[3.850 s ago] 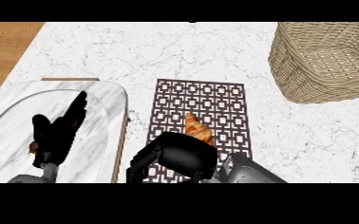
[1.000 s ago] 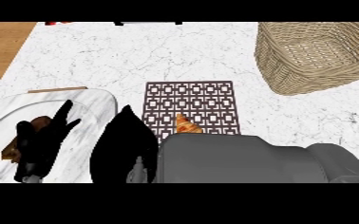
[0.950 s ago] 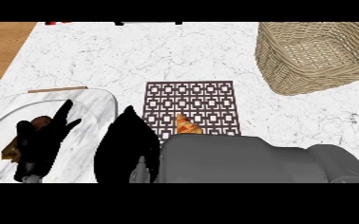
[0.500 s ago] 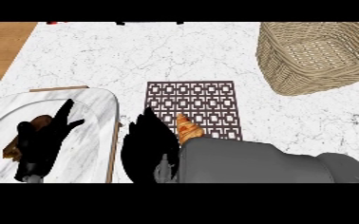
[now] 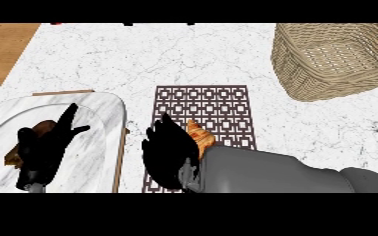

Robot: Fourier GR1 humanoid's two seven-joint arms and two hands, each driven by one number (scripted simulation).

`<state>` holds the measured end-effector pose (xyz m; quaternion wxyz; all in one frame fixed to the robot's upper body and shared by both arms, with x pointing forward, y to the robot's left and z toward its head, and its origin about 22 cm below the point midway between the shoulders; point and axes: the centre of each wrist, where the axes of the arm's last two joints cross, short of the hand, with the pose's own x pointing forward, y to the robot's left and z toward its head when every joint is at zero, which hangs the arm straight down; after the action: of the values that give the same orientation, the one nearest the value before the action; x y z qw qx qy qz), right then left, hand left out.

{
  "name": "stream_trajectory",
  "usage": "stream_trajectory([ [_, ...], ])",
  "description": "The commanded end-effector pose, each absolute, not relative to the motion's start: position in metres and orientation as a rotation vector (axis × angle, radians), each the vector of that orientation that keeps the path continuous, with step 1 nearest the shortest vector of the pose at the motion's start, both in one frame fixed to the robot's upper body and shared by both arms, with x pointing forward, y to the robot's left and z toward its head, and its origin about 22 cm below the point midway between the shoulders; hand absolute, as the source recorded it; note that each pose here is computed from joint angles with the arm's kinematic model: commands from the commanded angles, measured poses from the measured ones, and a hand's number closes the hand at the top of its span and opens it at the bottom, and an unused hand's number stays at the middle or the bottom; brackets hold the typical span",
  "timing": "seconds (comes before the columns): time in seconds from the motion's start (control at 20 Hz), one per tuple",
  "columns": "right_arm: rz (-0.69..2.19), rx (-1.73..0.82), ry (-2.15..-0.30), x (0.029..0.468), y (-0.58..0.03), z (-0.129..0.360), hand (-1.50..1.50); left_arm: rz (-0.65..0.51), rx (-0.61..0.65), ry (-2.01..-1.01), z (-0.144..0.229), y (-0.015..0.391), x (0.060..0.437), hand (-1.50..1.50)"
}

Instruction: Pick the croissant from the placemat and place it in the basket

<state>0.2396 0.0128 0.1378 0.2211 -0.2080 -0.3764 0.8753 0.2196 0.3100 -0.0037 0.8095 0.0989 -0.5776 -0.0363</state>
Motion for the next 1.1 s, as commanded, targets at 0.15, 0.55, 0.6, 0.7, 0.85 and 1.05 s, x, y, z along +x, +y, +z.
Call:
stream_trajectory([
  [0.15, 2.412, -0.544, -1.088, 0.233, 0.013, 0.116, -1.50, -0.036, 0.156, -1.036, -0.052, 0.304, 0.198, 0.00],
  [0.55, 2.481, -0.620, -0.967, 0.248, 0.005, 0.095, -1.50, -0.034, 0.158, -1.033, -0.043, 0.300, 0.197, 0.00],
  [0.6, 2.492, -0.655, -0.931, 0.244, 0.003, 0.078, -1.50, -0.042, 0.160, -1.027, -0.039, 0.295, 0.203, 0.00],
  [0.7, 2.463, -0.670, -0.945, 0.250, -0.002, 0.078, -1.50, -0.039, 0.150, -1.025, -0.040, 0.295, 0.204, 0.00],
  [0.85, 2.450, -0.655, -0.924, 0.255, -0.004, 0.075, -1.50, -0.038, 0.147, -1.028, -0.053, 0.288, 0.189, 0.00],
  [1.05, 2.450, -0.629, -0.941, 0.256, 0.000, 0.071, -1.50, -0.025, 0.155, -1.036, -0.040, 0.292, 0.197, 0.00],
])
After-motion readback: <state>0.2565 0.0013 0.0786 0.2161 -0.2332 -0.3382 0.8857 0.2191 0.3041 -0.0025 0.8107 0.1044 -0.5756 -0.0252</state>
